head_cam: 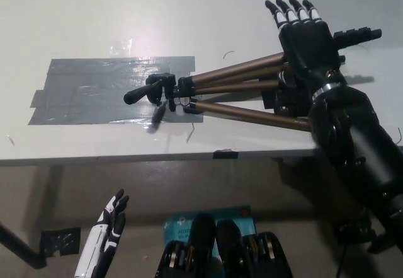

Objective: A tripod is kept on the middle of the desk infront of the robot and the robot grabs one of its legs to pick it up and hands it to a person

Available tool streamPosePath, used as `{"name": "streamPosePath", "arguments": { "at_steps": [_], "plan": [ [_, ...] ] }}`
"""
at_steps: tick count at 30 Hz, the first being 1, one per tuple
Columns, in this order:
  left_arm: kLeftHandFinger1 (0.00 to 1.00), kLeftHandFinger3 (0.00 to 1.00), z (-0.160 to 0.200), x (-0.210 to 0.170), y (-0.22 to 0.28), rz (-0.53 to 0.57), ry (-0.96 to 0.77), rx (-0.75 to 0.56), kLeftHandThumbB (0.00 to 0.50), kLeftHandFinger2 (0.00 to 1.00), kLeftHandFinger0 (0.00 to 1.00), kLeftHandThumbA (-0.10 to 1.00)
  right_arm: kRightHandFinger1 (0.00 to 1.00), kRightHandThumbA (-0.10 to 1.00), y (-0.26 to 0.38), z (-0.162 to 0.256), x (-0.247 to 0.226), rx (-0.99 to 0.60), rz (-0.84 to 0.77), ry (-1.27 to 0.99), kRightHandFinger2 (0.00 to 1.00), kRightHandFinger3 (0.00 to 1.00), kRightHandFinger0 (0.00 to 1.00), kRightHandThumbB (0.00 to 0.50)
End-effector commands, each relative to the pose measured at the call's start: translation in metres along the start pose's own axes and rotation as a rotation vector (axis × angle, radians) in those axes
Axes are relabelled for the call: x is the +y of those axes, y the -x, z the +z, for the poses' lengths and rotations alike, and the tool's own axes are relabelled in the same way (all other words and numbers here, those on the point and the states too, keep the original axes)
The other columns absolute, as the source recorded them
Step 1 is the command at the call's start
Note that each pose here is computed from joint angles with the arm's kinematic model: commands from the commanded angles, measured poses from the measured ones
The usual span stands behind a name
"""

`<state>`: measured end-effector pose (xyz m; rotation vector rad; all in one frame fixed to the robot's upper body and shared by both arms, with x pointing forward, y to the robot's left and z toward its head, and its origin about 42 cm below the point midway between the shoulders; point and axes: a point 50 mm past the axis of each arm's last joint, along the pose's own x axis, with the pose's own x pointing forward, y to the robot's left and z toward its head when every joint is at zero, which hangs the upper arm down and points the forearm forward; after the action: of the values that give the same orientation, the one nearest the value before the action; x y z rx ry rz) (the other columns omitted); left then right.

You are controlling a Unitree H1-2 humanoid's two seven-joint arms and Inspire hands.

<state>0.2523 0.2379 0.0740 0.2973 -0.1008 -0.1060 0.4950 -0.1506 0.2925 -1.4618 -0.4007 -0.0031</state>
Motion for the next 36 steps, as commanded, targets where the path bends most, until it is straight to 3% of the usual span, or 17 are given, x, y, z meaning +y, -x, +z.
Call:
{"name": "streamPosePath", "arguments": {
  "at_steps": [1,9,13,14,17,19,20,22,23,24,26,27,29,30,31,32,36],
  "plan": [
    [1.00,1.00,0.010,0.006,-0.002,-0.011,-0.029,-0.055,0.141,1.00,1.00,1.00,1.00,1.00,-0.023,0.008,-0.025,0.004,-0.108,0.090,1.00,1.00,1.00,0.438],
    [1.00,1.00,0.012,0.008,-0.004,-0.025,-0.039,-0.063,0.121,1.00,1.00,1.00,1.00,0.91,-0.045,-0.006,0.008,-0.011,-0.050,0.187,1.00,1.00,1.00,0.424],
    [1.00,1.00,0.014,0.006,-0.005,-0.052,-0.054,-0.058,0.116,1.00,1.00,1.00,1.00,0.71,-0.049,-0.015,0.013,-0.052,-0.126,0.230,0.99,0.99,1.00,0.366],
    [1.00,1.00,0.014,0.006,-0.007,-0.051,-0.058,-0.067,0.107,1.00,1.00,1.00,0.95,0.63,-0.052,-0.017,0.013,-0.055,-0.109,0.246,0.89,0.87,1.00,0.356],
    [1.00,1.00,0.015,0.006,-0.009,-0.047,-0.046,-0.062,0.104,1.00,1.00,0.98,0.76,0.52,-0.060,-0.024,0.020,-0.044,-0.016,0.273,0.71,0.80,0.97,0.385],
    [1.00,1.00,0.016,0.007,-0.008,-0.046,-0.047,-0.050,0.109,1.00,1.00,1.00,0.51,0.44,-0.059,-0.028,0.025,-0.056,-0.030,0.233,0.49,0.68,0.71,0.370],
    [1.00,1.00,0.016,0.007,-0.007,-0.046,-0.048,-0.053,0.091,1.00,1.00,1.00,0.27,0.30,-0.058,-0.027,0.025,-0.073,-0.070,0.211,0.33,0.56,0.37,0.326],
    [1.00,1.00,0.016,0.006,-0.009,-0.046,-0.052,-0.065,0.083,1.00,1.00,0.99,0.04,0.14,-0.057,-0.026,0.023,-0.103,-0.151,0.195,0.16,0.49,0.05,0.276],
    [1.00,1.00,0.016,0.005,-0.010,-0.048,-0.048,-0.068,0.078,1.00,1.00,0.99,0.00,-0.05,-0.055,-0.022,0.019,-0.141,-0.238,0.186,0.06,0.39,0.00,0.268],
    [1.00,1.00,0.016,0.004,-0.012,-0.051,-0.040,-0.065,0.078,1.00,1.00,0.98,0.00,-0.09,-0.054,-0.018,0.015,-0.173,-0.309,0.172,0.04,0.34,0.00,0.262],
    [1.00,1.00,0.015,0.003,-0.012,-0.049,-0.037,-0.067,0.073,1.00,1.00,0.98,0.03,-0.10,-0.054,-0.009,0.007,-0.231,-0.368,0.135,0.13,0.33,0.00,0.229],
    [1.00,1.00,0.015,0.004,-0.012,-0.049,-0.045,-0.066,0.078,1.00,1.00,0.99,0.13,-0.10,-0.054,-0.003,0.005,-0.246,-0.374,0.121,0.33,0.24,0.00,0.224],
    [1.00,1.00,0.015,0.005,-0.010,-0.051,-0.063,-0.067,0.082,1.00,1.00,1.00,0.22,-0.10,-0.052,0.006,0.002,-0.284,-0.417,0.082,0.57,0.16,0.00,0.210],
    [1.00,1.00,0.015,0.005,-0.010,-0.054,-0.061,-0.064,0.087,1.00,1.00,1.00,0.25,-0.10,-0.051,0.011,-0.002,-0.309,-0.439,0.052,0.66,0.17,0.00,0.201],
    [1.00,1.00,0.015,0.005,-0.010,-0.055,-0.060,-0.063,0.086,1.00,1.00,1.00,0.30,-0.10,-0.051,0.012,-0.003,-0.316,-0.444,0.045,0.74,0.29,0.00,0.199],
    [1.00,1.00,0.015,0.005,-0.010,-0.055,-0.058,-0.065,0.080,1.00,1.00,1.00,0.32,-0.10,-0.050,0.015,-0.005,-0.320,-0.446,0.032,0.75,0.45,0.00,0.173],
    [1.00,1.00,0.016,0.008,-0.013,-0.054,-0.054,-0.067,0.073,1.00,1.00,1.00,0.36,-0.10,-0.049,0.027,-0.023,-0.366,-0.510,-0.048,0.71,0.53,0.00,0.169]
  ]
}}
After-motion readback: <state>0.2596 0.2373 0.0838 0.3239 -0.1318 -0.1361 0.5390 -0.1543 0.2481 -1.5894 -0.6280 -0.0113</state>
